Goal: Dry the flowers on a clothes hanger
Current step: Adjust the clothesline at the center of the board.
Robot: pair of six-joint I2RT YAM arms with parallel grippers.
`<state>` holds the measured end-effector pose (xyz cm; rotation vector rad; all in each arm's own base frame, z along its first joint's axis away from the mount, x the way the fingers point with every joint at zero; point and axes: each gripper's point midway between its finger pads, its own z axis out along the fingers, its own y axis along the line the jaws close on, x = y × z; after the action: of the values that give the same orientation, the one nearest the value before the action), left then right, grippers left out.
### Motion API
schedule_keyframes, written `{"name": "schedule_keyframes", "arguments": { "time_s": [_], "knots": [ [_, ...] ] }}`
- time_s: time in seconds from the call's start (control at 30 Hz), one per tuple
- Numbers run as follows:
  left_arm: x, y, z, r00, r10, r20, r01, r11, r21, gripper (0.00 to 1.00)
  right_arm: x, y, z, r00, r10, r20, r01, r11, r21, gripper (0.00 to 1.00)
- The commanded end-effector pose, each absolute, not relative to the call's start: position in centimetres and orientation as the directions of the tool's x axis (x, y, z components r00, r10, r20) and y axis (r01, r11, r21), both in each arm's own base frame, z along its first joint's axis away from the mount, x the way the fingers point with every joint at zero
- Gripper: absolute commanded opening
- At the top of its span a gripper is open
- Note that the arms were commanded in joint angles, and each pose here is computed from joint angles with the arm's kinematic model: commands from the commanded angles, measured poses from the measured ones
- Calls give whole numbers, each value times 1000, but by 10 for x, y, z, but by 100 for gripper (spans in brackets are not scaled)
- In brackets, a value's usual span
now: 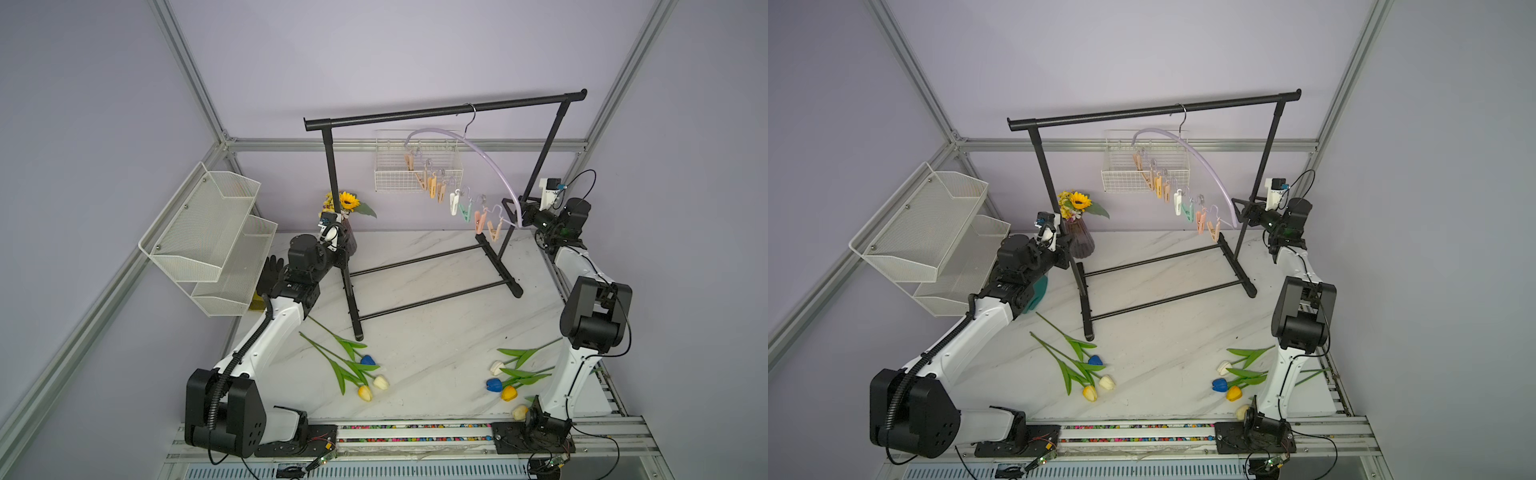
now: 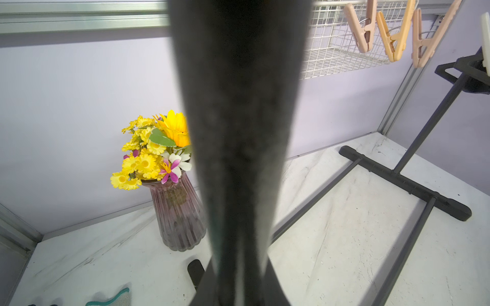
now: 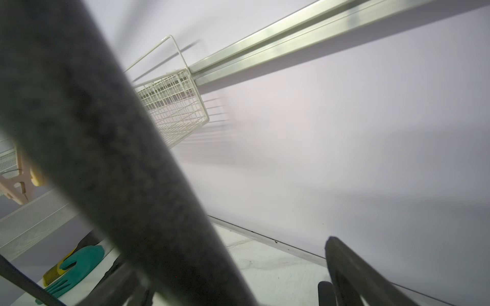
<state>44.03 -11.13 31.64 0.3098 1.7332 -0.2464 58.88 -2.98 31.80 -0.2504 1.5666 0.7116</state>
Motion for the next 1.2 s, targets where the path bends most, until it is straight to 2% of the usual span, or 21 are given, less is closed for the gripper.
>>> {"name": "schedule_keyframes", "arguments": {
  "time_s": [0.0,0.33,0.43,0.7,1.17],
  "knots": [
    [434,-126,324,-180,58,-982,416,909,-22,3,576,-19,335,-116,224,-968,-622,743,247,96],
    [451,-116,310,-231,30,-973,346,937,-54,8,520,-2,343,-73,252,-965,-628,740,241,96],
    [452,-114,311,-231,17,-973,336,940,-63,15,507,5,348,-64,254,-965,-642,730,235,92],
    [449,-106,311,-238,-9,-971,308,948,-84,32,482,11,344,-82,270,-959,-607,750,263,92],
    [435,-99,298,-281,-65,-958,274,951,-145,38,437,9,325,-144,285,-948,-482,816,319,92]
  ]
}}
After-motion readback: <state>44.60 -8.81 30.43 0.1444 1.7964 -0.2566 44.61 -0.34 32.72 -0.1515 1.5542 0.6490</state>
